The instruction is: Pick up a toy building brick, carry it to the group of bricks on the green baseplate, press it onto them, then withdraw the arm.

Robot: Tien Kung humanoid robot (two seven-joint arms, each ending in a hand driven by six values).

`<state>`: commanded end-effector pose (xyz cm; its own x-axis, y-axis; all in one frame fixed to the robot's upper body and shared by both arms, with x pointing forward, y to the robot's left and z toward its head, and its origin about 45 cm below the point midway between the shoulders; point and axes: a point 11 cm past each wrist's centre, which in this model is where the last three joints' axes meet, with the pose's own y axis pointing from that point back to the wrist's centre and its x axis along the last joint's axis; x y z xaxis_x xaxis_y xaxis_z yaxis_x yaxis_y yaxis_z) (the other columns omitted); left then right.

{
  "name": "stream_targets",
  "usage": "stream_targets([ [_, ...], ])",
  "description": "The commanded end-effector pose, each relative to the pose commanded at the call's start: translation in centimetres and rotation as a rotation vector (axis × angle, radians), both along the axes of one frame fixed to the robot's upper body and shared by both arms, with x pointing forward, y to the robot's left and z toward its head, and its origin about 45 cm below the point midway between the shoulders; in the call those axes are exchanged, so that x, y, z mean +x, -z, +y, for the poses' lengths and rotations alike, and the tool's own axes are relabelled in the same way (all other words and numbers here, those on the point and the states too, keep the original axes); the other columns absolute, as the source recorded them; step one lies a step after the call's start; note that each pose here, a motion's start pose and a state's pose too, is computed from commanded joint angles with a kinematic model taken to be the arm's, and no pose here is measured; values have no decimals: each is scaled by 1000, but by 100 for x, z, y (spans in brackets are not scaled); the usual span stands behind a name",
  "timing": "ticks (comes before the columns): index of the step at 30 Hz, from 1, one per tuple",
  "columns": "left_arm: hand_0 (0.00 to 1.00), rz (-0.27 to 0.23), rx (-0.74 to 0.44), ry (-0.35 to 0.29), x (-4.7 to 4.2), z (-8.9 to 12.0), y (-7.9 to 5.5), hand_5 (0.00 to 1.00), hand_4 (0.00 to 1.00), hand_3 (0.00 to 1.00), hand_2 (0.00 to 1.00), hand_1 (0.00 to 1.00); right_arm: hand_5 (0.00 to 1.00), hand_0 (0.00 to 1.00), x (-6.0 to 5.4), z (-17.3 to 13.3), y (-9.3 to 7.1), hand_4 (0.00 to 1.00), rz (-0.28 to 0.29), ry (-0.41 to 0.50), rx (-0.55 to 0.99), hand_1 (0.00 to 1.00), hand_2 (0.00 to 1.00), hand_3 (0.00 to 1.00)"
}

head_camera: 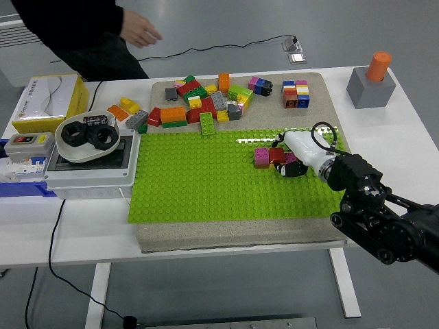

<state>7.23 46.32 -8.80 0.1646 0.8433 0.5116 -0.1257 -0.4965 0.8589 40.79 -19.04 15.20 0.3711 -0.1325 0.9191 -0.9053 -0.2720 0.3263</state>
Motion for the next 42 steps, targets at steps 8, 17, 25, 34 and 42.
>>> stream_targets([
  [8, 672, -2, 0, 0, 11, -1, -2, 499, 677, 522, 526, 510, 200, 761, 2, -5, -4, 681, 2, 1, 1, 781, 810, 666],
  [17, 672, -1, 0, 0, 7, 1, -2, 499, 676, 521, 526, 509, 193, 766, -2, -5, 3, 696, 9, 3, 7, 782, 813, 667],
  [25, 672, -2, 0, -2, 4, 3, -2, 499, 676, 521, 525, 510, 188, 769, -5, 0, -12, 709, 13, 3, 23, 783, 817, 674],
  [34, 672, -2, 0, -2, 4, 4, -3, 496, 673, 520, 525, 508, 208, 772, -1, 21, -70, 757, 9, -3, 50, 788, 828, 746],
  [42, 672, 1, -2, -8, -29, -3, 6, 497, 671, 520, 524, 507, 229, 774, -51, 52, -180, 793, 1, -14, 106, 791, 830, 764],
])
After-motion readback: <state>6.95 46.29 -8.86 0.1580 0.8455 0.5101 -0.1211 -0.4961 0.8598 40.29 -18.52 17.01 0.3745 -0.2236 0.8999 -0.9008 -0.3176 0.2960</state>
